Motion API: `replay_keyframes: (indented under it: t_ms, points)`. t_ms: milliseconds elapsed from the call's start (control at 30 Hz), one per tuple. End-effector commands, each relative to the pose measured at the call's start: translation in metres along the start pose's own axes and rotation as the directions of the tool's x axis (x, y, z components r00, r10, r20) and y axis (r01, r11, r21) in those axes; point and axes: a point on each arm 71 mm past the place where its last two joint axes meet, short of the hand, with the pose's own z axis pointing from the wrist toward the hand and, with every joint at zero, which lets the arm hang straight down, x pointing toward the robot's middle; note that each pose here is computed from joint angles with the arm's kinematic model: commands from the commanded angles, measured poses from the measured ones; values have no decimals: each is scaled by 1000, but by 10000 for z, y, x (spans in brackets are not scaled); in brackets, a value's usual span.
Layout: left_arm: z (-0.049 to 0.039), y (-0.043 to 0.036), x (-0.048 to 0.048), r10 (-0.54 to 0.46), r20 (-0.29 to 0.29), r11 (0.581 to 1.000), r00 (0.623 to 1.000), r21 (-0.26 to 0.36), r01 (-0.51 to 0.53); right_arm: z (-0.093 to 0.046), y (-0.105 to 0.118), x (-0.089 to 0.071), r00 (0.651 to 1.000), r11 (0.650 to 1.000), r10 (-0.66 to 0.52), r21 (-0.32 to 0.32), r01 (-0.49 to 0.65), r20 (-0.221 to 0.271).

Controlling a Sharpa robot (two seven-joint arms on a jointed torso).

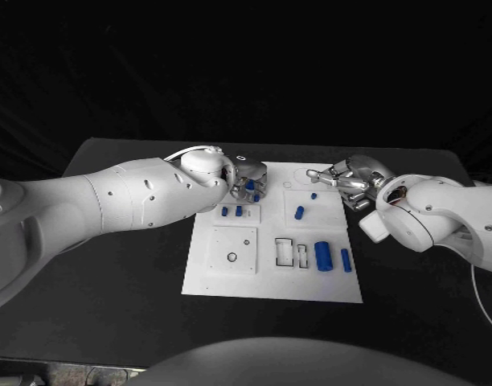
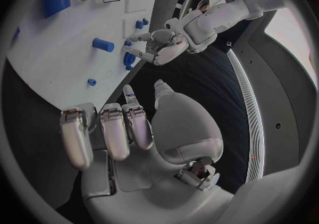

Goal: Assemble the parts on the task board

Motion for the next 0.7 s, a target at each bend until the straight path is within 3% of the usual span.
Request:
replay_keyframes:
  t_ms: [33,700]
  points:
    - [7,-1,19,14,-15,1000,1000,-7,-14,-1,-1,14,1000,1000,-3,0,3,-16]
    - [20,-20,11,7,-10,1000,1000,12,-7,-3,-1,16,1000,1000,-3,1,3,-17]
